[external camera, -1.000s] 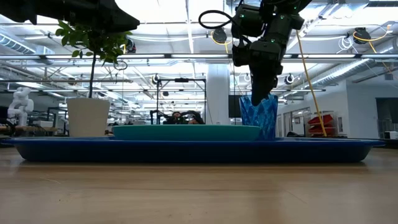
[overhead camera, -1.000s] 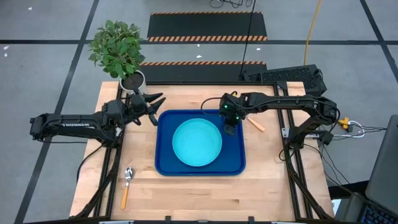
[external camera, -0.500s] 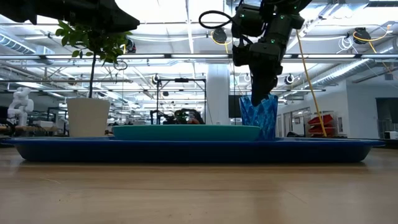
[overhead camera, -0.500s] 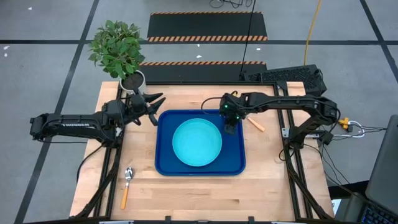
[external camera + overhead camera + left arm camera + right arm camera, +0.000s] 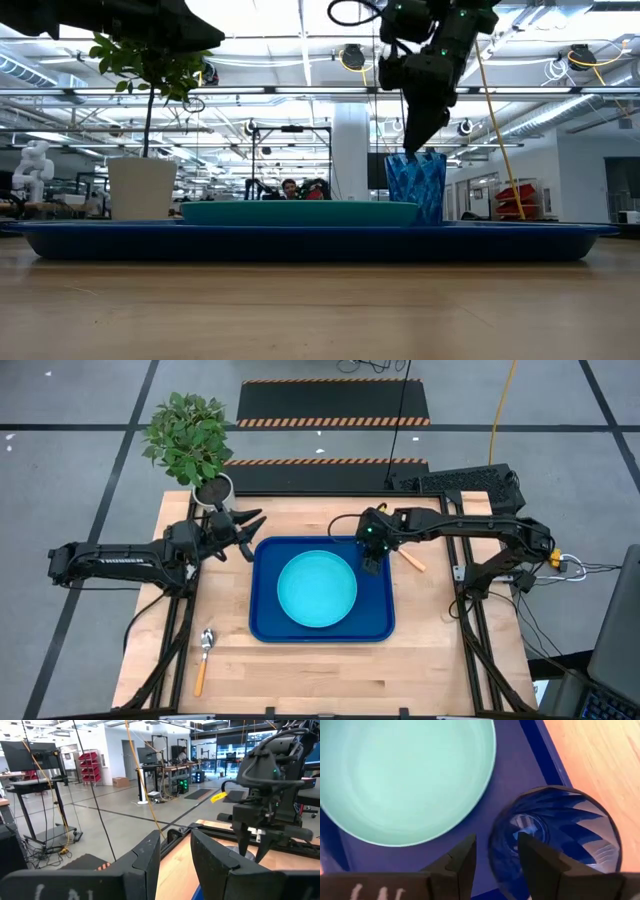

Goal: Pick and place plate/cup/fork/spoon on tray
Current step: Adjust the blue plate on the blue serving tray

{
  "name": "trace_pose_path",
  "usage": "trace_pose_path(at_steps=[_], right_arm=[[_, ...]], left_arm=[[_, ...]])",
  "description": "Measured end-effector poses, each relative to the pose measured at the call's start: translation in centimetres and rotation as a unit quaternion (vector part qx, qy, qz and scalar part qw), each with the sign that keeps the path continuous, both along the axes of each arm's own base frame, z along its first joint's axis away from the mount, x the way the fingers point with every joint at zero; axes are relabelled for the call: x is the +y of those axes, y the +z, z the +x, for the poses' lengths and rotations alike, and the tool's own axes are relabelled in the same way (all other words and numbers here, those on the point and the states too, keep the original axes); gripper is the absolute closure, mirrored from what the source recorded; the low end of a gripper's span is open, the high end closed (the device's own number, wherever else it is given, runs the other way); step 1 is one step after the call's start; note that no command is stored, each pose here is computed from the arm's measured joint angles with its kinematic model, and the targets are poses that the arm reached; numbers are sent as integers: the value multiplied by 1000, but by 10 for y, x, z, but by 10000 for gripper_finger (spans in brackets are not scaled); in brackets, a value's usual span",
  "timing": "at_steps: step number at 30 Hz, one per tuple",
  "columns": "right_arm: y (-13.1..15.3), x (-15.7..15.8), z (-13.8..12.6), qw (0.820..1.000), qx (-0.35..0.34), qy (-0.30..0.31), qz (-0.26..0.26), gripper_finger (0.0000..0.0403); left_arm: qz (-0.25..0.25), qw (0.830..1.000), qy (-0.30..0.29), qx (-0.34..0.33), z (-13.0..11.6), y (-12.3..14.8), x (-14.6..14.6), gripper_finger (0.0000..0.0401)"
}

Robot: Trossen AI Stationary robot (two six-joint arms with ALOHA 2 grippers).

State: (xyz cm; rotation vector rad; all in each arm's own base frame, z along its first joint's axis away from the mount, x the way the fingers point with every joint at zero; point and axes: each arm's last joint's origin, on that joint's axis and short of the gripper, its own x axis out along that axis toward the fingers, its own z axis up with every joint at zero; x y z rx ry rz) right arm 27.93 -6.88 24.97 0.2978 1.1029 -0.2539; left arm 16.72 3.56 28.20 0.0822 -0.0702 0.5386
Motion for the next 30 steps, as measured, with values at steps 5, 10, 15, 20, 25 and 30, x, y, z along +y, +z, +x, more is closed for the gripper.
trace_pose_path(at_steps=[5, 10, 15, 20, 25, 30], right_arm=[[8, 9, -3, 1000, -14, 0, 4, 266], [15, 21, -2, 999, -37, 11, 7, 266], [20, 40, 6, 995, -81, 27, 49, 266], [9, 63, 18, 994, -74, 58, 64, 266], [-16, 83, 34, 991, -44, 113, 55, 266], [-46, 88, 46, 989, 2, 143, 46, 287]], left_arm=[[0, 1000, -5, -3, 0, 1, 0, 288], [1, 1000, -13, -6, 0, 1, -1, 288], [0, 1000, -13, -7, 0, 1, -1, 288], [0, 1000, -13, -11, 0, 2, -1, 288], [0, 1000, -13, -16, 0, 3, -1, 288], [-2, 1000, -13, -17, 0, 3, -1, 288]])
